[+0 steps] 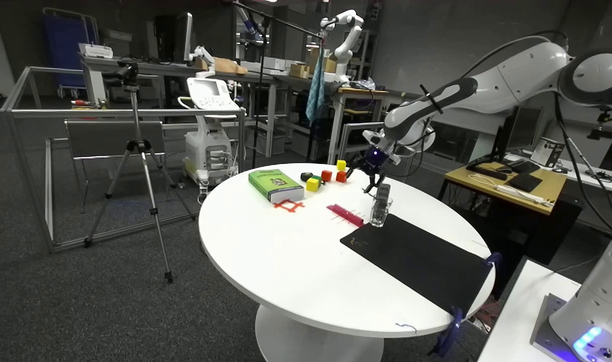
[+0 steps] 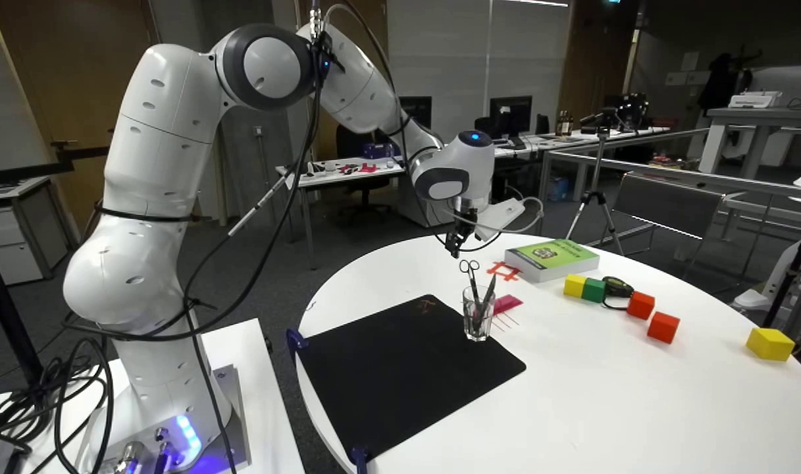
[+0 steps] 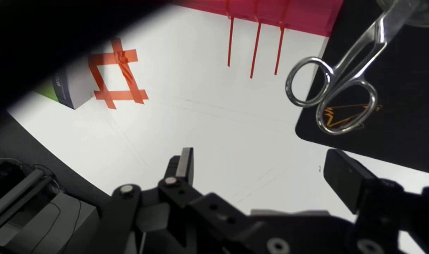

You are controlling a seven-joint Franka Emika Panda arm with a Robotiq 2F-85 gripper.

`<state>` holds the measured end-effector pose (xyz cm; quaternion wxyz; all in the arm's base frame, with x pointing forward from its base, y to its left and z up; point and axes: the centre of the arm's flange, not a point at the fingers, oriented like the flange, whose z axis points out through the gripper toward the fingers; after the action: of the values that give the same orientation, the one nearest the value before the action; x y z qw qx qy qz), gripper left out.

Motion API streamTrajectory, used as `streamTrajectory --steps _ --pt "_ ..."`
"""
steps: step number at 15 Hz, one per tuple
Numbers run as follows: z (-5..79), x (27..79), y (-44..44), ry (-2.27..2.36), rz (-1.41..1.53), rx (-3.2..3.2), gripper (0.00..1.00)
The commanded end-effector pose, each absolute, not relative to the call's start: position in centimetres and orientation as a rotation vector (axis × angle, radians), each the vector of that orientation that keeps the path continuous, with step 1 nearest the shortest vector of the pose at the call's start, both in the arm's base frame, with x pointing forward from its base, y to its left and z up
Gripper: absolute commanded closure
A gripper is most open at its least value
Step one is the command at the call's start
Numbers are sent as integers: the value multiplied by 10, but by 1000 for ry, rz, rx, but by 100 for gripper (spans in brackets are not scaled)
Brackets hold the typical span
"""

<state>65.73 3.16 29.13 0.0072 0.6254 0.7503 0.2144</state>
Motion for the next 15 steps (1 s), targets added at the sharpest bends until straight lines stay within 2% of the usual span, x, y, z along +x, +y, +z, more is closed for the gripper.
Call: streamTrajectory --steps 1,15 --pt "286 628 44 2234 634 1946 0" --pt "265 615 44 2087 443 1801 0"
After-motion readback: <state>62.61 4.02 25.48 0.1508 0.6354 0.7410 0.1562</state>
